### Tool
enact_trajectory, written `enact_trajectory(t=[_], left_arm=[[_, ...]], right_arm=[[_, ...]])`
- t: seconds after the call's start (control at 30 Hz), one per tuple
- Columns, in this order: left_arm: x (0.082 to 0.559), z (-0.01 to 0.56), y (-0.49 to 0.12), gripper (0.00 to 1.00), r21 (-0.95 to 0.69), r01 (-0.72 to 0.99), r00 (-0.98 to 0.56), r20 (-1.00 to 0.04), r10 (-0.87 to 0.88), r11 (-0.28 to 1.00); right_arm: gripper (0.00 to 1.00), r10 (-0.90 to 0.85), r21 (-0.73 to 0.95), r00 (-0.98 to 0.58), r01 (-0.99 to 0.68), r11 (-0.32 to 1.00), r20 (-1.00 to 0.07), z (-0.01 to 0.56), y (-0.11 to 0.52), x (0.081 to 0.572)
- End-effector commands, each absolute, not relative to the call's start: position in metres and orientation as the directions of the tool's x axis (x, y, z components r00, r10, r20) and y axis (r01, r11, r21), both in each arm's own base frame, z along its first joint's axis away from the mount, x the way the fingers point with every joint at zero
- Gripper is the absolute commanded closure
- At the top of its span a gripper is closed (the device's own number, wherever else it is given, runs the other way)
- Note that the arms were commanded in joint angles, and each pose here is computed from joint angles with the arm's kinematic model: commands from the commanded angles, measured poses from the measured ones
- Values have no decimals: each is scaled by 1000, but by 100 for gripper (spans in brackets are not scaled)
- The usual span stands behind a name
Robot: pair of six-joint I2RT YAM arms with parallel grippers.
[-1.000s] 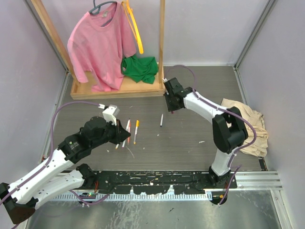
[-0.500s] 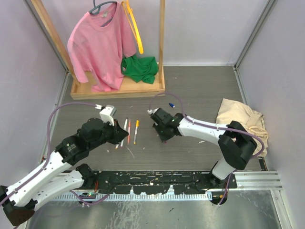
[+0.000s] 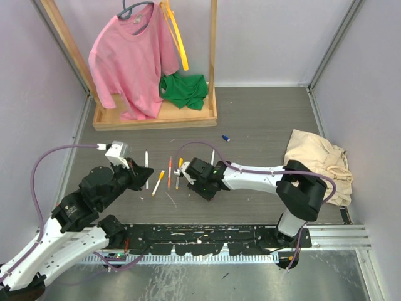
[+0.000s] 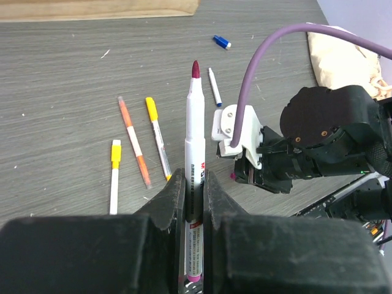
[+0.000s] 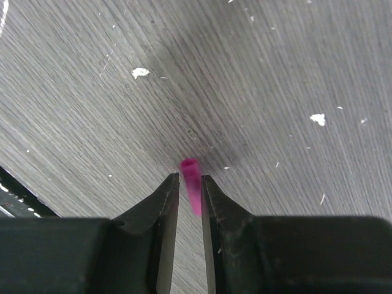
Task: Insert the pens into the pen caps
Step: Move the pen cap to the center of the board, then insert the pen cap onto the pen.
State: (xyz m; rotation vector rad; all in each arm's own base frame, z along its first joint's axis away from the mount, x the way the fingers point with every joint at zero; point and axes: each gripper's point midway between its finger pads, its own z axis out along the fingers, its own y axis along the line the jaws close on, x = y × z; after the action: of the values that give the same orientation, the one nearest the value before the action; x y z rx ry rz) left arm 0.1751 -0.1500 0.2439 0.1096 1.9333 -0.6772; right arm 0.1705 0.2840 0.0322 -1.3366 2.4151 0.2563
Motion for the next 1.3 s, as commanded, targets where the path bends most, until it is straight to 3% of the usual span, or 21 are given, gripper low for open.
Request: enact_trajectory(t=[0.0, 0.3, 0.5, 0.63, 0.77, 0.87, 1.27], left_arm=[[178, 260, -141, 100, -409, 344, -418, -873, -252, 845], [177, 258, -142, 100, -405, 351, -421, -873, -244, 844], [176, 257, -144, 100, -403, 361, -426, -874, -236, 841], [177, 255, -146, 100, -404, 365, -430, -872, -233, 839], [177, 252, -150, 100, -407, 372, -439, -869, -229, 834], [177, 250, -154, 100, -414, 377, -450, -864, -227, 829], [179, 242, -161, 100, -411, 382, -481, -853, -202, 828]], right_arm=[[73, -814, -35, -399, -890, 454, -422, 33, 300, 173], [62, -802, -60, -398, -880, 471, -446, 36, 303, 172], [52, -675, -75, -457, -795, 602, -579, 74, 302, 186], [49, -489, 32, -581, -664, 747, -651, 97, 299, 185], [48, -221, 245, -746, -460, 854, -629, 103, 297, 171], [47, -72, 391, -813, -354, 850, -578, 100, 302, 151], [36, 140, 474, -858, -131, 871, -494, 72, 311, 121]])
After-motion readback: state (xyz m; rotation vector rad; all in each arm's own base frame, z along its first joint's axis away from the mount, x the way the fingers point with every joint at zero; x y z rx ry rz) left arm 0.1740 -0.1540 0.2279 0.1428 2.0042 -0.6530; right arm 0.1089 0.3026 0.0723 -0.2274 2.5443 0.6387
